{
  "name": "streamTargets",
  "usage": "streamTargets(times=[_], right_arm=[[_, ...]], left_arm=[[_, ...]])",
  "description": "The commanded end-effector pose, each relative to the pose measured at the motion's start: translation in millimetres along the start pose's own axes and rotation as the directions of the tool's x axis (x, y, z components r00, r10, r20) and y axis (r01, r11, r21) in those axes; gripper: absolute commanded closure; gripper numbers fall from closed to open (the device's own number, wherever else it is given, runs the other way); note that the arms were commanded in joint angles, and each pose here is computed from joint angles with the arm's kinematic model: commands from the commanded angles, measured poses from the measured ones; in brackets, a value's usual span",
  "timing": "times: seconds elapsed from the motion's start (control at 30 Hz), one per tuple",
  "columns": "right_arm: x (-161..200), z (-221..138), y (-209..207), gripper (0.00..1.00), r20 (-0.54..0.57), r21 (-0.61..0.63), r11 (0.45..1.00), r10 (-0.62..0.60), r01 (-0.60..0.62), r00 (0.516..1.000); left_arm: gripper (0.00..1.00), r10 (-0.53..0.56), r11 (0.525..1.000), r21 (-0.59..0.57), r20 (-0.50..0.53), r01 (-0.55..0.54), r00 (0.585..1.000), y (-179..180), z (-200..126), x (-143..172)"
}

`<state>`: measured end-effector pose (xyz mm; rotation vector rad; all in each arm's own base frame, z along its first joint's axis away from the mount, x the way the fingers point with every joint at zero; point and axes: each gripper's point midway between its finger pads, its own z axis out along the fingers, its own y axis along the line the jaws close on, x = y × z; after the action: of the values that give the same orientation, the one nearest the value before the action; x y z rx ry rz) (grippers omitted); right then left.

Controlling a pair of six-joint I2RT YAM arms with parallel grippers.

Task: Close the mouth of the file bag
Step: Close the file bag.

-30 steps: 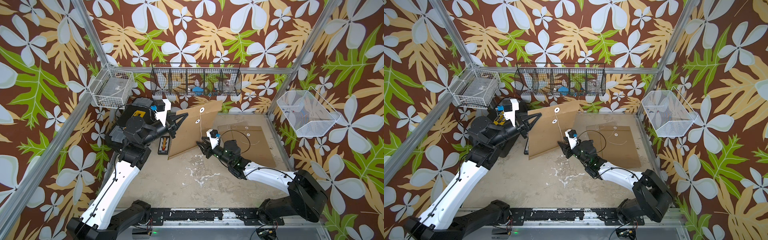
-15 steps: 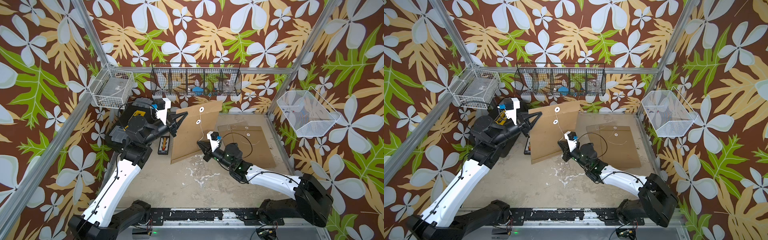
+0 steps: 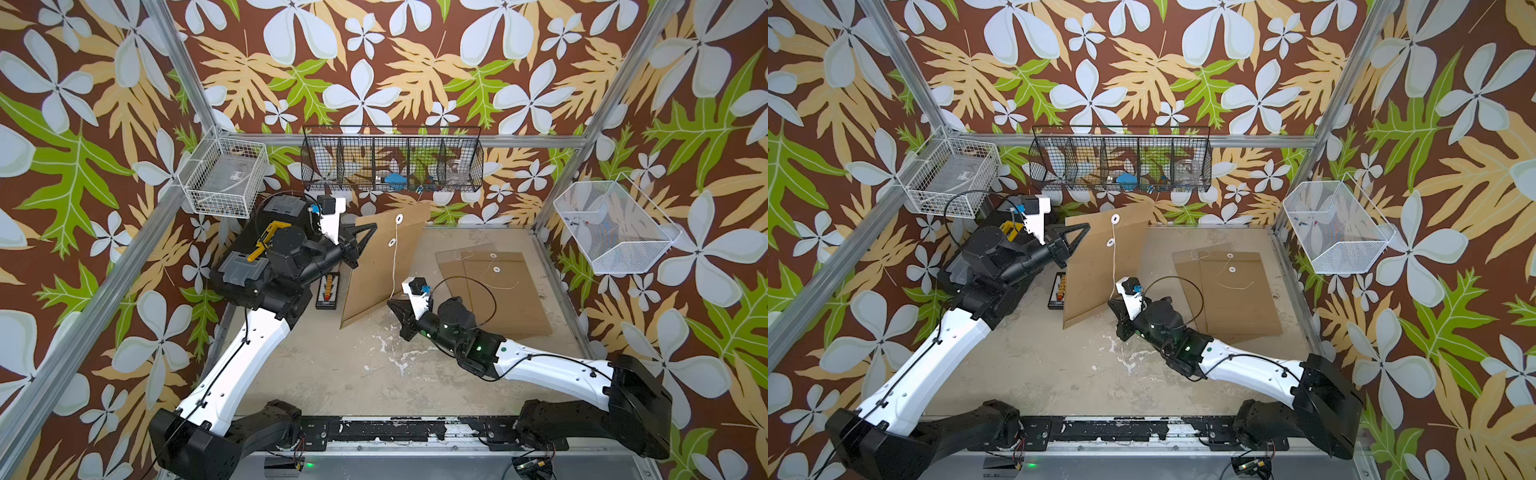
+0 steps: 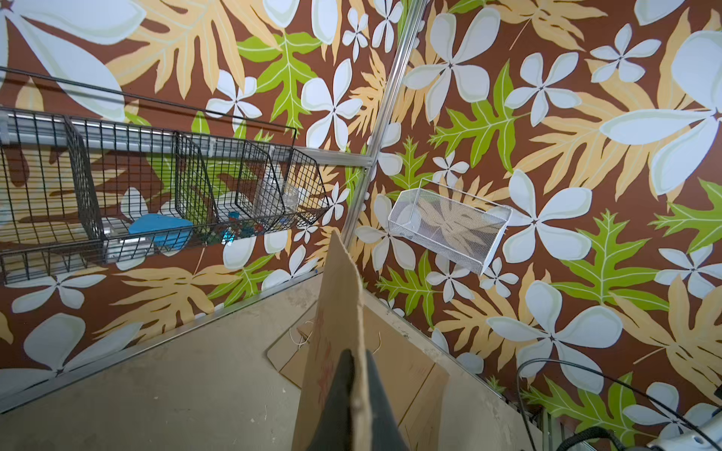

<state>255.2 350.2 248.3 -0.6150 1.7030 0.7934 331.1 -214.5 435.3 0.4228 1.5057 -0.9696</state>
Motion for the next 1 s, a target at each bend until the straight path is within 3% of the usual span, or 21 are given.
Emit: streamTargets(times=[0.0,0.53,0.97], right_arm=[[2,3,1,1.0,-0.036,0.034,0.999,0.003,-0.002,0.999],[10,19,57,1.0,-0.105,-0.078,0.992,-0.106,0.099,0.989],[28,32,53,1.0,-0.16,-0.069,0.991,-0.123,0.114,0.979]], left_arm=[[1.0,-0.019,1.0,0.024,0.025,0.019,1.0,-4,1,-3],[1.0,-0.023,0.996,0.081,-0.024,0.025,0.999,-6,5,16],[1.0,-0.064,0.974,0.217,-0.024,0.068,0.998,-34,-1,6]])
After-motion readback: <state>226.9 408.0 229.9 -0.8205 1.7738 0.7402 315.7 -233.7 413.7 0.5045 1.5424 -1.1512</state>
